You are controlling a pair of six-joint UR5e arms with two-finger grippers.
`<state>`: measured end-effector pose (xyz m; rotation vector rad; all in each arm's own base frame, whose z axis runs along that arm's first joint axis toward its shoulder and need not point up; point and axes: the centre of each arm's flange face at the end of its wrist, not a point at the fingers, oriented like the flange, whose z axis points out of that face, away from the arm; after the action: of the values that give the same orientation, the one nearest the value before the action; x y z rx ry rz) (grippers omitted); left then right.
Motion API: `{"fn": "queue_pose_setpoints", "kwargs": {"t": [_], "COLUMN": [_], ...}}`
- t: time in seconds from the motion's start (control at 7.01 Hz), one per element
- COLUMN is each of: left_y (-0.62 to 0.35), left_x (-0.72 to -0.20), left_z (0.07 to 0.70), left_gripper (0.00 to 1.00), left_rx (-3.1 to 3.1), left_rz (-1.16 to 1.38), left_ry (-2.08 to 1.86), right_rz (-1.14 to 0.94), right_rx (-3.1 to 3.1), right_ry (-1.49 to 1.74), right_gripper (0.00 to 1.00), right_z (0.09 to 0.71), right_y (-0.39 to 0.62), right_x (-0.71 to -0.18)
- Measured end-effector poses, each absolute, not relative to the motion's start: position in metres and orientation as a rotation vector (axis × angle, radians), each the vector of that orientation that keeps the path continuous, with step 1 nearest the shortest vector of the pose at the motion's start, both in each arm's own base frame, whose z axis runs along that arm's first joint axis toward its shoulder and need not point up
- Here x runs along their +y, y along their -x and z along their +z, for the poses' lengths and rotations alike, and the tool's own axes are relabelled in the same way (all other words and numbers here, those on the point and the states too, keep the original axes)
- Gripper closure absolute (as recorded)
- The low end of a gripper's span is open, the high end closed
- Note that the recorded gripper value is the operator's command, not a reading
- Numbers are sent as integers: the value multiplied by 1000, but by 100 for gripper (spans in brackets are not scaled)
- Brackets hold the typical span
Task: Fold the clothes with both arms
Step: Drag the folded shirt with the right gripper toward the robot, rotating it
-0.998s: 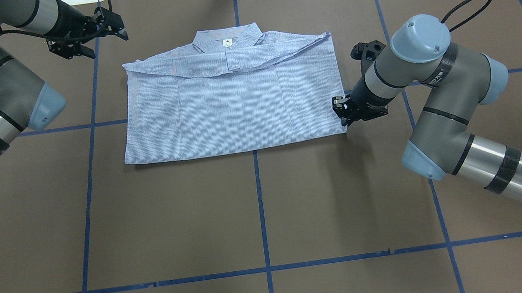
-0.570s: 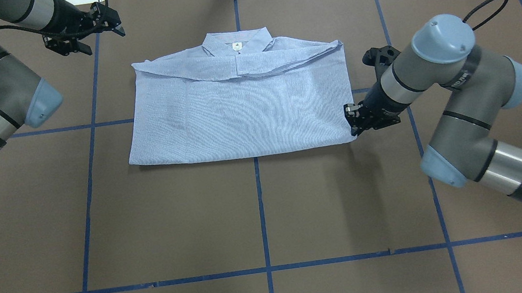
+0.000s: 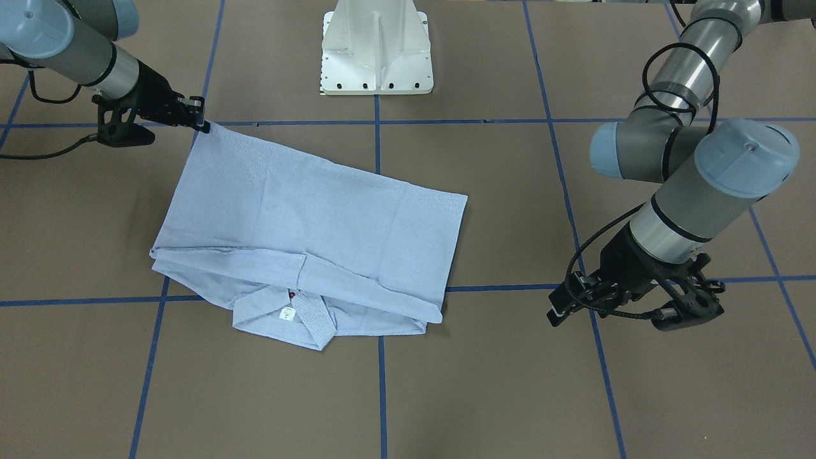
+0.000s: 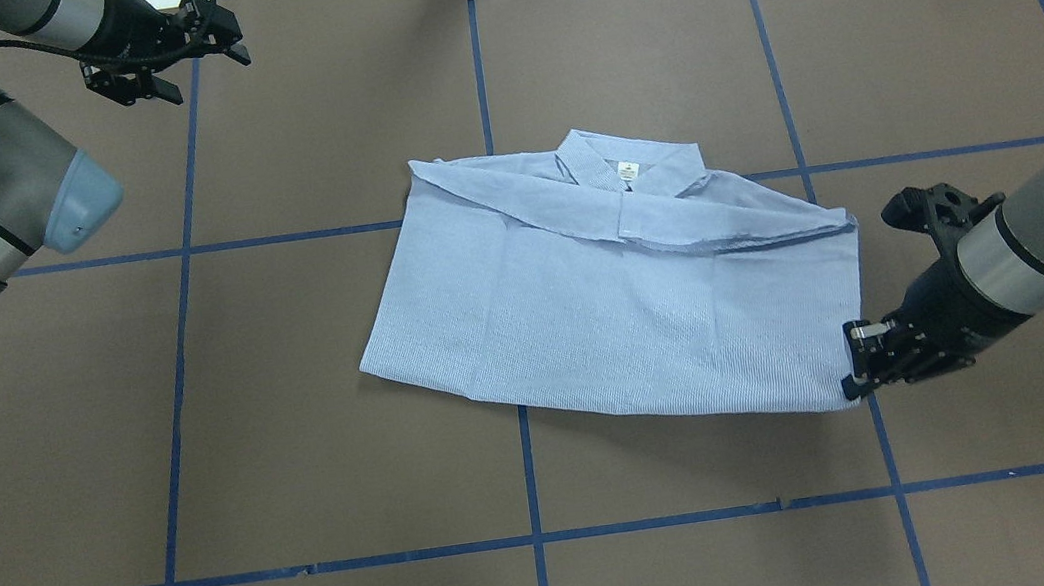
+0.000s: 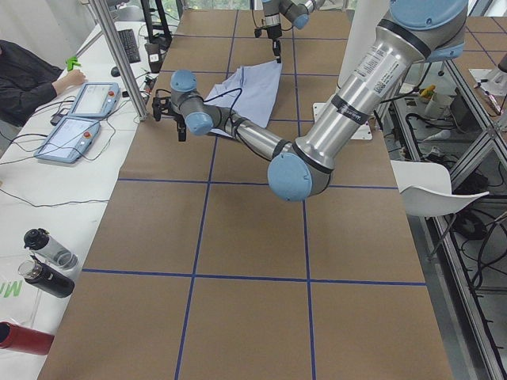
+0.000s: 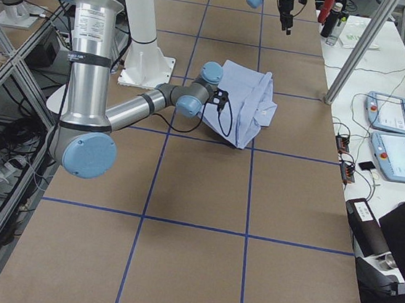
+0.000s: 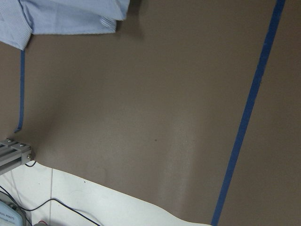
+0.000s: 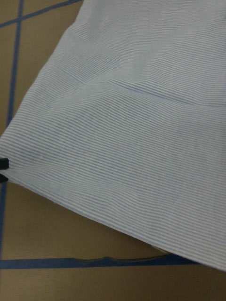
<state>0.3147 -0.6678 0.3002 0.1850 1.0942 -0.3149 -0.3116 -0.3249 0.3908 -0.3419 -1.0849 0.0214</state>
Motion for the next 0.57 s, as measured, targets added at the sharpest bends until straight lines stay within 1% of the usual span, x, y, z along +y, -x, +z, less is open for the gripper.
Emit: {"fn": "queue_pose_setpoints", "kwargs": {"t": [0.29, 0.43, 0.57], "left_y": [-305, -302, -299], "left_x": [-653, -647, -643], "left_z": [293, 288, 285], "left_gripper": [0, 0, 0], "left_rx": [1096, 1096, 1096], "left_rz": [-314, -314, -314], "left_ry": [-187, -187, -188], "right_rz": [-50, -88, -96], "right_rx": [-1044, -1012, -985], "right_ry": [565, 625, 666], "right_gripper": [100, 82, 1], "right_z": [379, 380, 382], "right_y": [336, 347, 353], "right_x": [-252, -225, -209]}}
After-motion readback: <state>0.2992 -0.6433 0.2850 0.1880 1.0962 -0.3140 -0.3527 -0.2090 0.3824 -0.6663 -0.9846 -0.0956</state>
